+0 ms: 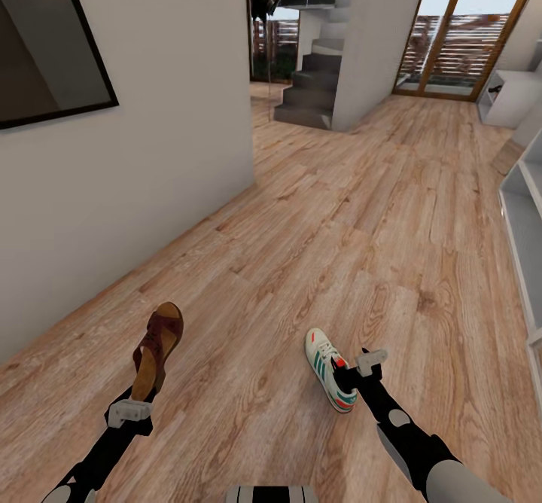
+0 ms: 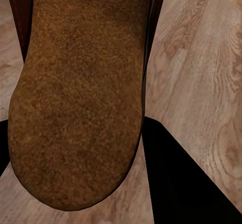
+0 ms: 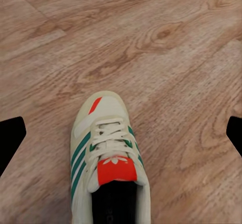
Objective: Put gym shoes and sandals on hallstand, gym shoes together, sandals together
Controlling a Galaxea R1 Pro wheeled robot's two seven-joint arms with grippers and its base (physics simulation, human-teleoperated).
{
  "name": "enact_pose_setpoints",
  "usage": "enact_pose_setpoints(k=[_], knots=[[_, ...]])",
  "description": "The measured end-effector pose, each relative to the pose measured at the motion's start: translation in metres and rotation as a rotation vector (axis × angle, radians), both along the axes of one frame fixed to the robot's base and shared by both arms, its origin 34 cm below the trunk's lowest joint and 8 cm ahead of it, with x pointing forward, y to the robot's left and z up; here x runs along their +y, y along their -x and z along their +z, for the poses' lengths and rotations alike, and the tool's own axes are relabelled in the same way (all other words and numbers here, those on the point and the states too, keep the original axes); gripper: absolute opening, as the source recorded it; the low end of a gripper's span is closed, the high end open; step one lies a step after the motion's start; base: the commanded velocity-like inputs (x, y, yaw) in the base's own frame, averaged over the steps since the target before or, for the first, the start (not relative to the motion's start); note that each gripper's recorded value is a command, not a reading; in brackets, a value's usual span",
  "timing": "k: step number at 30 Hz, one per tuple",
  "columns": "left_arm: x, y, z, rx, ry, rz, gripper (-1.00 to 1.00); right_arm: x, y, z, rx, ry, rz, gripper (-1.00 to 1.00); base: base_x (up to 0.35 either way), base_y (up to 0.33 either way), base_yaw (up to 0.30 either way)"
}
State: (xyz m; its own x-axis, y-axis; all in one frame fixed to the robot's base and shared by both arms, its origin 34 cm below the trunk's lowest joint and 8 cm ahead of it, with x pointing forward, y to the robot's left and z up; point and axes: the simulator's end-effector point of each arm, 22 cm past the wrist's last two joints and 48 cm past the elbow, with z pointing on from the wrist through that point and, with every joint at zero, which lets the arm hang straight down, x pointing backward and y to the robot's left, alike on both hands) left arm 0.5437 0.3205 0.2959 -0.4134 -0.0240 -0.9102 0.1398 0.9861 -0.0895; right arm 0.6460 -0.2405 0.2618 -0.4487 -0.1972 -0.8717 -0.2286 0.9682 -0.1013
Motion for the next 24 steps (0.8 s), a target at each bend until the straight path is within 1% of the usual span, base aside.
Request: enact_pose_setpoints(k=[20,22,24], knots=[[0.000,0.003,-0.007,0.015,0.000,-0.001,-1.00,0.001,0.004,-0.009,0.016,0.001,0.004,1.00,0.000,0.000,0.000],[0.000,0.004,-0.008,0.018,0.000,-0.001,-1.00,0.001,0.006,-0.011,0.021,0.001,0.004,1.00,0.000,0.000,0.000],[0.000,0.004,-0.009,0.021,0.000,-0.001,-1.00,-0.002,0.012,-0.018,0.041,0.005,0.001,1.00,0.000,0.000,0.000]])
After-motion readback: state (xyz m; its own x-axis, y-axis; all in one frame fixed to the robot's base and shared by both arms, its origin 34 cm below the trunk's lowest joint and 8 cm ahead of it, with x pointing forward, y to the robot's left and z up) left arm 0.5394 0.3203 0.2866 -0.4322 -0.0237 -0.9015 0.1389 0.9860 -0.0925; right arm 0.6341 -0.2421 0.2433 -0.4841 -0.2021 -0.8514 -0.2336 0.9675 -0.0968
